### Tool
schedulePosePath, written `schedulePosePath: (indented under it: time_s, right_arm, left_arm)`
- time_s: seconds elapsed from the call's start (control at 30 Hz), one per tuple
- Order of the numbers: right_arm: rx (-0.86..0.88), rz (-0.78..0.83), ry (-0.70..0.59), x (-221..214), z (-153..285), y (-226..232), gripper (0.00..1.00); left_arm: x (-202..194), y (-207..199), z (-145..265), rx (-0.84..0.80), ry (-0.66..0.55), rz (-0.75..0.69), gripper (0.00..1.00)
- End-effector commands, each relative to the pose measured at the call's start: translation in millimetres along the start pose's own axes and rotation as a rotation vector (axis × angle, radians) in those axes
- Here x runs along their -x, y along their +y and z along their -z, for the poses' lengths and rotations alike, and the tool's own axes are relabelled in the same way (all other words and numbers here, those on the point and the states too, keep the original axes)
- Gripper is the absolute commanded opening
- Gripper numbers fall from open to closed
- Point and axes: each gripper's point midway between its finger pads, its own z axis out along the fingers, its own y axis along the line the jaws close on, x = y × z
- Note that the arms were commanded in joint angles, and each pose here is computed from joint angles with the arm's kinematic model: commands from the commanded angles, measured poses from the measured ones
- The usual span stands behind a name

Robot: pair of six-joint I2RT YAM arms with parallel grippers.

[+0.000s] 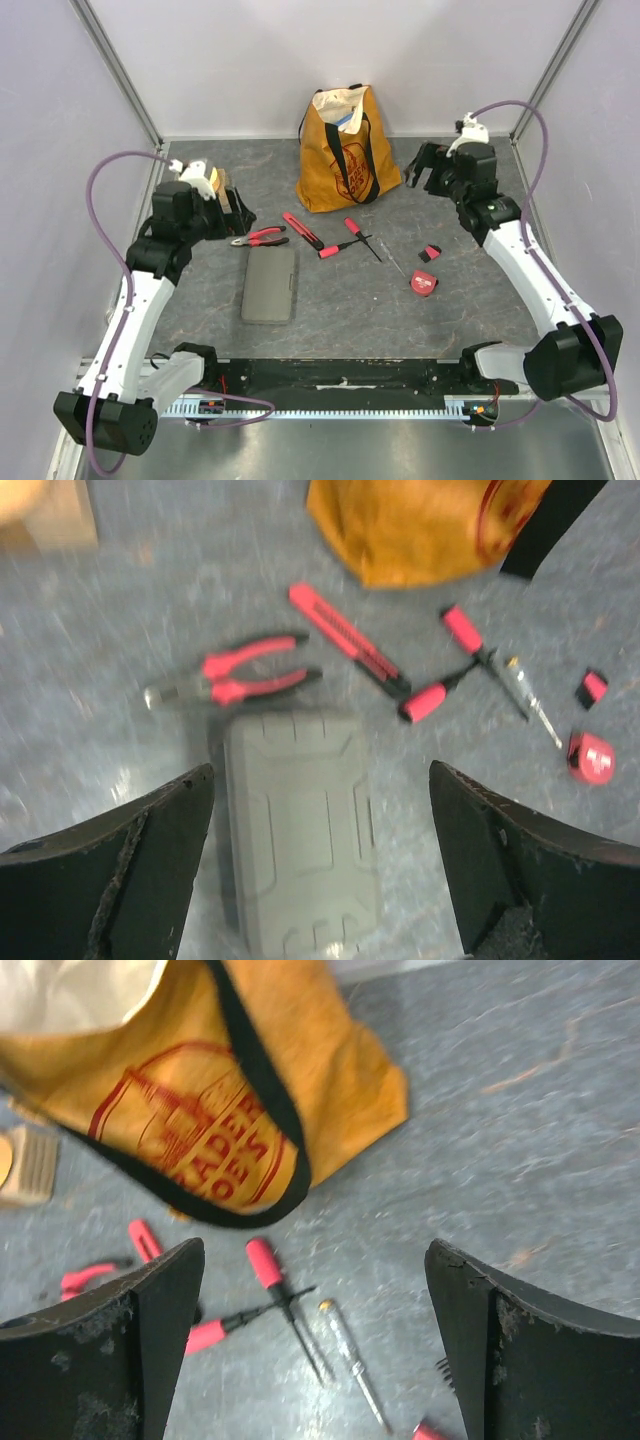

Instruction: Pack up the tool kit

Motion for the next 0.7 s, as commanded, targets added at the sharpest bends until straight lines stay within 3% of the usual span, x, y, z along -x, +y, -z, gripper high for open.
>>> schedulePosePath:
  time_s: [0.0,0.17,0.4,0.67]
  right_arm:
    - [0.172,0.025,0.062,-31,17,41,0.98]
    - [0.344,0.054,0.163,-90,35,82,0.97]
    - [0.482,0.129,0.201,-141,58,127,0.97]
    - [0.587,0.271,0.272,-194,70,172,0.98]
  left_arm:
    - [-68,5,9,0.031,0.177,0.187,0.92]
    - [-117,11,10,0.063,0.287,0.312,0.91]
    - [-170,16,2,0.106,0.418,0.461,0.87]
    - [-180,2,-8,0.054,0.468,0.589,0.86]
